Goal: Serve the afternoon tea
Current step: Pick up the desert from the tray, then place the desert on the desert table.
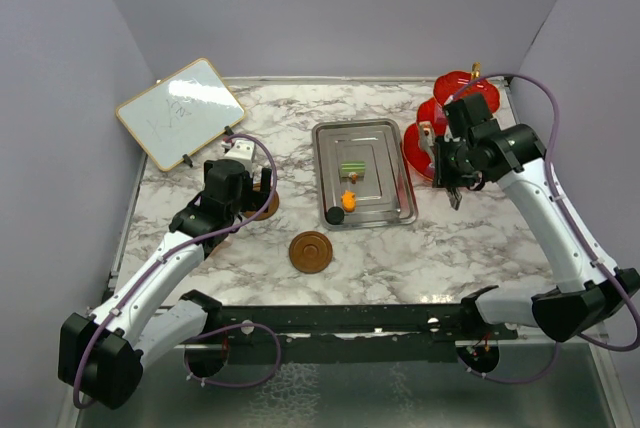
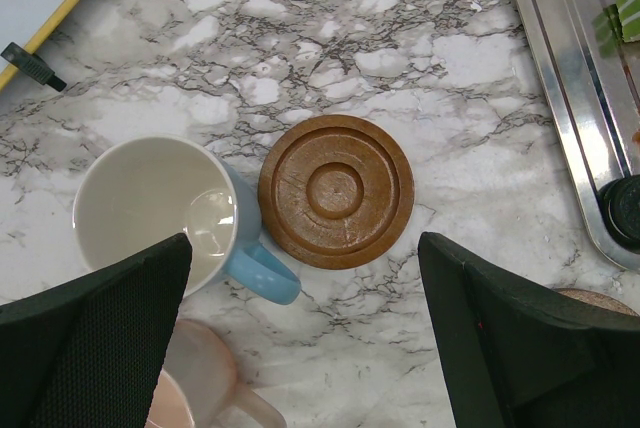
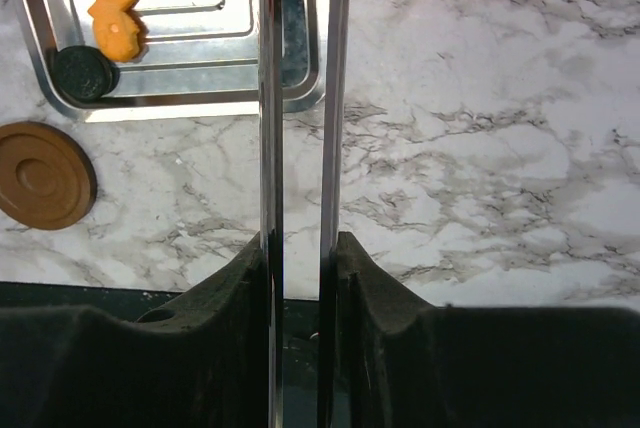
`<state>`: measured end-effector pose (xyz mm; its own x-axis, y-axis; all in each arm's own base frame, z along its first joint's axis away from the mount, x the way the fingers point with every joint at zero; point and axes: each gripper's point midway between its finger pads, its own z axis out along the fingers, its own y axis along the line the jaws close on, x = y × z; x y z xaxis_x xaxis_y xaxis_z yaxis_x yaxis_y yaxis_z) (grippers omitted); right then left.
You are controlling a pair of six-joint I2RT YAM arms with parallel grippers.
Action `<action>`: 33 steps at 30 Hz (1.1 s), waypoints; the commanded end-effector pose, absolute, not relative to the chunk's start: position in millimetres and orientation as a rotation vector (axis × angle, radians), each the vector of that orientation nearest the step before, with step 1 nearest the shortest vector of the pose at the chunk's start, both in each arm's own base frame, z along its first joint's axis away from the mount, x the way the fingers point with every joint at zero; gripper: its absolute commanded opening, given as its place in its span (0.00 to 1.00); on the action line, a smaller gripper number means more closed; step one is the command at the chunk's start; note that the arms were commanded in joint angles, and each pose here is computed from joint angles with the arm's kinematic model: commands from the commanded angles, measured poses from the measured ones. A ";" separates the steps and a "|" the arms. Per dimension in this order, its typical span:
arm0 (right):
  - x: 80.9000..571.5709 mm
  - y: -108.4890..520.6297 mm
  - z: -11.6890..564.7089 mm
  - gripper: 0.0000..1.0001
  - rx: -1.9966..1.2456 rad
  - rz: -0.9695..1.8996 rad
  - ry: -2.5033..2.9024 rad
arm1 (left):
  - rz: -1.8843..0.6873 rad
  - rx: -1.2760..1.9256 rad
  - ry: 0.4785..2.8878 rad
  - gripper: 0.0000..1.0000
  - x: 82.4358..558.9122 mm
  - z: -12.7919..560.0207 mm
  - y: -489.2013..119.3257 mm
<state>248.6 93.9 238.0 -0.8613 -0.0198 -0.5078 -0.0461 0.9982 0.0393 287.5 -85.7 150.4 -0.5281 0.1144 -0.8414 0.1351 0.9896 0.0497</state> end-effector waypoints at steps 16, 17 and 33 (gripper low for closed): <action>280.0 53.4 238.9 0.17 0.100 0.069 2.585 | -0.056 0.183 2.100 0.99 292.2 161.0 -90.5; 281.7 53.7 238.1 0.17 0.096 0.085 2.588 | -0.056 0.184 2.101 0.99 292.0 160.4 -90.5; 294.9 48.4 209.7 0.22 0.091 0.102 2.655 | -0.054 0.185 2.107 0.99 292.7 158.9 -90.6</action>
